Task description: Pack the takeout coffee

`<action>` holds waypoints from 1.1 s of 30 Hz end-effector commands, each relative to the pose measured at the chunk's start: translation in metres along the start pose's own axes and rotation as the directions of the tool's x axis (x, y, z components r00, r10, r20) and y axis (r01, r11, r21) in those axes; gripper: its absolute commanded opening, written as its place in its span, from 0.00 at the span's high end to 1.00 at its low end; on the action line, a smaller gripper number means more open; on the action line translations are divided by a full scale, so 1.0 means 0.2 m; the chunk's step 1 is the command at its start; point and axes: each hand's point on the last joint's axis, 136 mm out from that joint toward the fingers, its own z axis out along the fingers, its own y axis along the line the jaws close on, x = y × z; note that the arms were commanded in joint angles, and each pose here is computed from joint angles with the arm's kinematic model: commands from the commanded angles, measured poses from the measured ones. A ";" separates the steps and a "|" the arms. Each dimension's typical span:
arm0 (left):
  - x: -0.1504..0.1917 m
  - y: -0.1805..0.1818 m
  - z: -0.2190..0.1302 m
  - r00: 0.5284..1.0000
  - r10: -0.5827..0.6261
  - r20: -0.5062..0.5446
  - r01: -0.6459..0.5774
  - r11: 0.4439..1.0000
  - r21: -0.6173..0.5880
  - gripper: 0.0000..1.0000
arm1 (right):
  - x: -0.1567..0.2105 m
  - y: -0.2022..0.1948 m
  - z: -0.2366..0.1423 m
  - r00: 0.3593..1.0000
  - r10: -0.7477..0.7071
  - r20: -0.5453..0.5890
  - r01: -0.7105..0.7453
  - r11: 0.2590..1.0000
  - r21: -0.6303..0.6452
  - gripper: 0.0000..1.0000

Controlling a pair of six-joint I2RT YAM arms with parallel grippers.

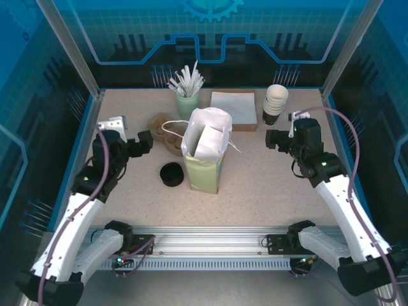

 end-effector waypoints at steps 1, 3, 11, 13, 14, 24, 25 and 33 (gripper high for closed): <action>-0.05 0.21 0.06 0.982 -0.006 0.187 0.037 0.986 -0.165 0.01 | 0.00 -0.11 0.15 0.991 0.000 0.132 -0.007 0.999 0.049 0.00; 0.05 0.30 0.13 0.981 0.000 0.196 0.041 0.978 -0.206 0.01 | 0.09 -0.14 0.25 0.987 -0.038 0.157 0.029 0.998 0.063 0.00; 0.41 0.55 0.30 0.984 -0.023 0.178 0.075 0.953 -0.292 0.01 | 0.30 -0.23 0.56 0.982 -0.067 0.179 0.050 0.994 0.102 0.00; 0.45 0.57 0.34 0.985 -0.030 0.170 0.078 0.955 -0.287 0.01 | 0.32 -0.20 0.61 0.974 -0.084 0.212 0.070 0.995 0.074 0.00; 0.48 0.57 0.37 0.987 -0.040 0.157 0.083 0.958 -0.276 0.01 | 0.32 -0.20 0.62 0.976 -0.075 0.206 0.061 0.995 0.073 0.00; 0.43 0.43 0.57 0.985 -0.021 0.171 0.039 0.994 -0.102 0.01 | 0.36 -0.05 0.76 0.965 -0.131 0.227 0.148 0.987 -0.058 0.00; 0.42 0.42 0.58 0.984 -0.018 0.176 0.034 0.995 -0.091 0.01 | 0.37 -0.05 0.78 0.963 -0.134 0.233 0.151 0.987 -0.058 0.00; 0.44 0.38 0.70 0.991 -0.013 0.136 0.021 0.998 -0.063 0.01 | 0.37 -0.02 0.78 0.964 -0.152 0.220 0.169 0.984 -0.063 0.00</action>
